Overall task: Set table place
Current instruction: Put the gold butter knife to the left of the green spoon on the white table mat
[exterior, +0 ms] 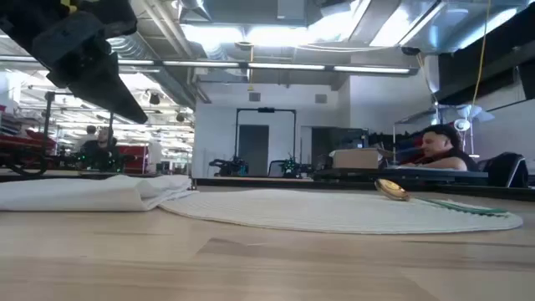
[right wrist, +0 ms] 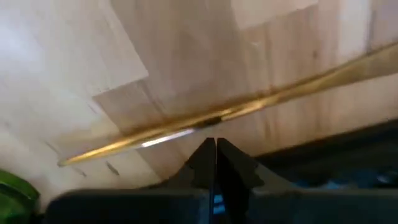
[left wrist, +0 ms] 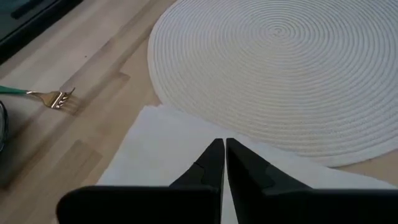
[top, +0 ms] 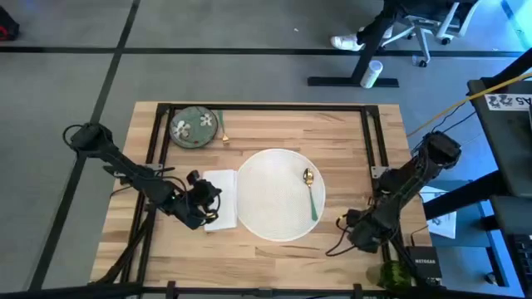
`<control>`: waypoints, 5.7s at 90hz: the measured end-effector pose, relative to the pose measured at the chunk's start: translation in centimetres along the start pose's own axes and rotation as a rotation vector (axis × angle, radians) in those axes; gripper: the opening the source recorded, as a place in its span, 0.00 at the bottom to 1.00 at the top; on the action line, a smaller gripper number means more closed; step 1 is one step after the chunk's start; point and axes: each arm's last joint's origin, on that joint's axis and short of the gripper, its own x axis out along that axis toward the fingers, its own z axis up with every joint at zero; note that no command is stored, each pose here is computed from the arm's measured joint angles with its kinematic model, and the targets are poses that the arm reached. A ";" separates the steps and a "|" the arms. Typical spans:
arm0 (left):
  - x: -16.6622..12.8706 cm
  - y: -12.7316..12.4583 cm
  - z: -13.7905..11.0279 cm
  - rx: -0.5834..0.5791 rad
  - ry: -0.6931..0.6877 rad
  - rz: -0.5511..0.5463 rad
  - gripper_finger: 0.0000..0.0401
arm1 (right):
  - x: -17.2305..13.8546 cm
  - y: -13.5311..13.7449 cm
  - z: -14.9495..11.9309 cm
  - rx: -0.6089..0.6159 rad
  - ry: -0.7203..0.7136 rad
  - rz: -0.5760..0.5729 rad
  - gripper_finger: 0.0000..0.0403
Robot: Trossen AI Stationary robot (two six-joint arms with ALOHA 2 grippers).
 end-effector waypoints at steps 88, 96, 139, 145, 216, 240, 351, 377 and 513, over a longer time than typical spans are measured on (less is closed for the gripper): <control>0.0 0.0 0.0 -0.002 0.003 -0.002 0.00 | -1.2 -1.8 4.7 -0.030 -0.308 -0.070 0.00; 0.0 0.0 0.0 0.000 0.003 -0.002 0.00 | -1.4 -2.1 5.4 -0.038 -0.316 -0.069 0.00; 0.0 0.0 0.0 0.005 0.005 0.000 0.00 | -3.9 -2.4 6.1 -0.049 -0.283 -0.110 0.00; 0.0 0.0 0.0 0.006 0.008 -0.003 0.00 | -4.8 -1.9 6.1 -0.049 -0.270 -0.079 0.00; 0.0 -0.1 -0.1 0.005 0.045 -0.037 0.00 | -0.6 1.9 0.9 0.239 -0.311 0.118 0.27; 0.0 -0.1 -0.1 0.003 0.045 -0.037 0.00 | 0.5 0.9 1.0 0.275 -0.310 0.095 0.20; 0.0 -0.1 -0.1 -0.002 0.045 -0.037 0.00 | -2.2 3.4 3.3 0.410 -1.010 0.294 0.00; 0.0 -0.1 -0.1 -0.001 0.045 -0.037 0.00 | -1.6 4.3 6.7 0.419 -1.055 0.316 0.00; 0.0 -0.1 -0.2 0.008 0.047 -0.035 0.00 | -2.6 2.2 15.0 0.144 -0.747 0.256 0.03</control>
